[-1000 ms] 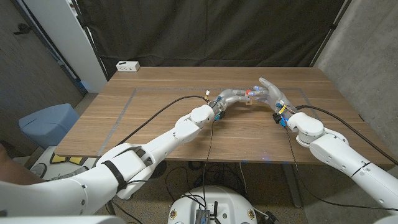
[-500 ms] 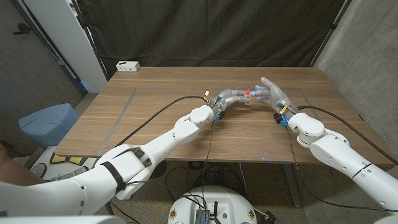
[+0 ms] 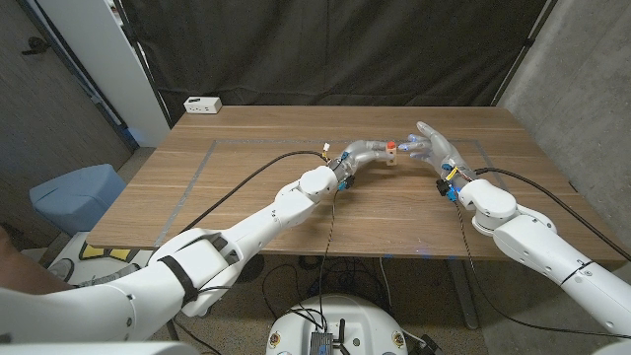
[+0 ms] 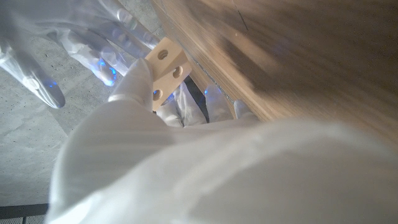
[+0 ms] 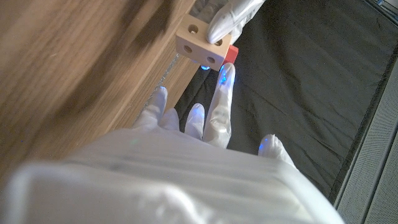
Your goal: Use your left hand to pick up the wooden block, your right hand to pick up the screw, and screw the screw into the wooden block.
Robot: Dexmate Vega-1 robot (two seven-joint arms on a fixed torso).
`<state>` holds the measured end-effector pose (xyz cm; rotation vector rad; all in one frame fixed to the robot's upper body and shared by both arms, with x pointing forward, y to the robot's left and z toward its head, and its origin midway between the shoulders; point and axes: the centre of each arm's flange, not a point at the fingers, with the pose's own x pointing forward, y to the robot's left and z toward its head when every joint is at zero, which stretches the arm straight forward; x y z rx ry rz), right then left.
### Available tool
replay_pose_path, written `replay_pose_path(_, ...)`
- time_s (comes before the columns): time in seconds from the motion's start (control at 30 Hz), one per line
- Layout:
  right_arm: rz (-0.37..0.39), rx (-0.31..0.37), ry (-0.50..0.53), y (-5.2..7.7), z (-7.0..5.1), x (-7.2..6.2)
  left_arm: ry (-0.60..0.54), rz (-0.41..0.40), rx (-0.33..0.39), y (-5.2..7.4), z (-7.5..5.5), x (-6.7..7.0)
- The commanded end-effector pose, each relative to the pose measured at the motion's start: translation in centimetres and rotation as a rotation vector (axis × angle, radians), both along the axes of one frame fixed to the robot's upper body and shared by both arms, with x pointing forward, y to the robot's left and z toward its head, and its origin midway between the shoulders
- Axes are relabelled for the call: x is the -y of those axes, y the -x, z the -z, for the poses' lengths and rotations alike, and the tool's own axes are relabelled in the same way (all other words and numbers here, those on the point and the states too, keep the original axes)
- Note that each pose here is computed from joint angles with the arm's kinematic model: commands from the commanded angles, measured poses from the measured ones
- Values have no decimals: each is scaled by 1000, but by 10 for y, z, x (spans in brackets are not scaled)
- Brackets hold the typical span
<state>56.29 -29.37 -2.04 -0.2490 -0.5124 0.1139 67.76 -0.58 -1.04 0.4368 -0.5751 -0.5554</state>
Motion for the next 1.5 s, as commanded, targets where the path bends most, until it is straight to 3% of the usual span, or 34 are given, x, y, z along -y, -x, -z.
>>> replay_pose_path(0.03, 28, 27, -10, 4, -4, 4, -8, -1, 13, 0, -5, -5)
replay_pose_path(0.5, 46, 59, -21, 10, -8, 2, -14, 9, 29, 4, -10, -14)
replay_pose_path(1.03, 64, 74, -48, 16, 1, -1, -36, 20, 34, 12, -9, -30)
replay_pose_path(1.5, 46, 108, -93, 10, 4, -6, -46, 38, 40, 17, -6, -46)
